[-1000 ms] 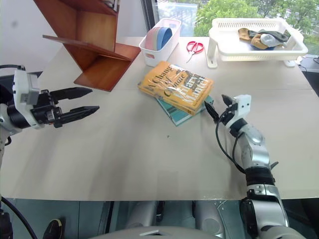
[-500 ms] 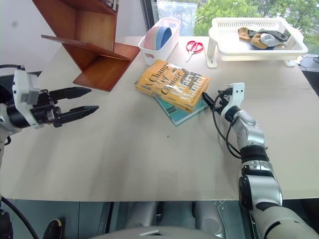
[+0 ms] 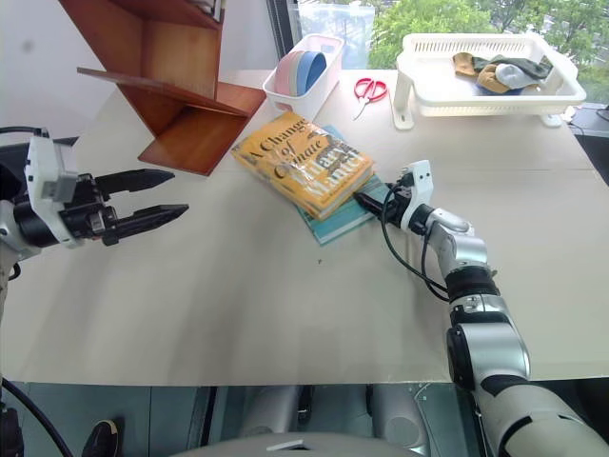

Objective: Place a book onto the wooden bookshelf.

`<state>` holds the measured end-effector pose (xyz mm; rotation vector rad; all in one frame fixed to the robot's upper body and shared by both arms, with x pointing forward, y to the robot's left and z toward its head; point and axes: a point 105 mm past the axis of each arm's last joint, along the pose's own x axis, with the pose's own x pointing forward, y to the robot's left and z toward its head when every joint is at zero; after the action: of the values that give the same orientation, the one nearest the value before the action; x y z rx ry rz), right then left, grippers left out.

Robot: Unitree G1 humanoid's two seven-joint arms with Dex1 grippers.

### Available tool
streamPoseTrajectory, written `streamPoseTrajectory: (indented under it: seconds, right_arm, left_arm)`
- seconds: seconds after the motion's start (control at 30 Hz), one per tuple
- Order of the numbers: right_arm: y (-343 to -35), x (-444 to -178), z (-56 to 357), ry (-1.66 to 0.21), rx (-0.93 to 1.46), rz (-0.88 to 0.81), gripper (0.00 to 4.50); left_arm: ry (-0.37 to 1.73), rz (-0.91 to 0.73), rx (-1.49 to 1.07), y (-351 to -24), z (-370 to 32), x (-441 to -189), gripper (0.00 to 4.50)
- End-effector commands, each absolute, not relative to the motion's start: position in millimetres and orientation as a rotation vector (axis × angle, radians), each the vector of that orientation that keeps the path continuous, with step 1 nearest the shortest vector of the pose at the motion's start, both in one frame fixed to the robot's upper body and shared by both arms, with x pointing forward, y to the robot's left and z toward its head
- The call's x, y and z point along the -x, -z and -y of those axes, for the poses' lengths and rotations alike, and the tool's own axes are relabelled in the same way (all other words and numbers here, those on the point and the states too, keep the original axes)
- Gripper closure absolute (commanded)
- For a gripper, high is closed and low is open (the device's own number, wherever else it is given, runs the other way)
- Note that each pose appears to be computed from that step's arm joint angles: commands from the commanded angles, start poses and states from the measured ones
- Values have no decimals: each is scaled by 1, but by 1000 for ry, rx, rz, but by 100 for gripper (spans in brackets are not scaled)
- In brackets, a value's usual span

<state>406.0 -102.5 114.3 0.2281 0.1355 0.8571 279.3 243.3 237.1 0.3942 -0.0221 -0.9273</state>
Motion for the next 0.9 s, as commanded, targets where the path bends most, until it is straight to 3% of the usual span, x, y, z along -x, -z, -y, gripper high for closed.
streamPoseTrajectory:
  seconds: [0.03, 0.57, 0.9]
  right_arm:
    - [-109, -391, 96, -967, -176, -163, 0]
    - [-92, -337, 92, -1280, -6, -231, 0]
    - [-127, -364, 108, -1154, 3, -96, 0]
  left_arm:
    - [908, 69, -447, -252, -245, -274, 138]
    - [909, 58, -452, -254, -246, -274, 138]
    - [901, 31, -471, -257, -254, -270, 138]
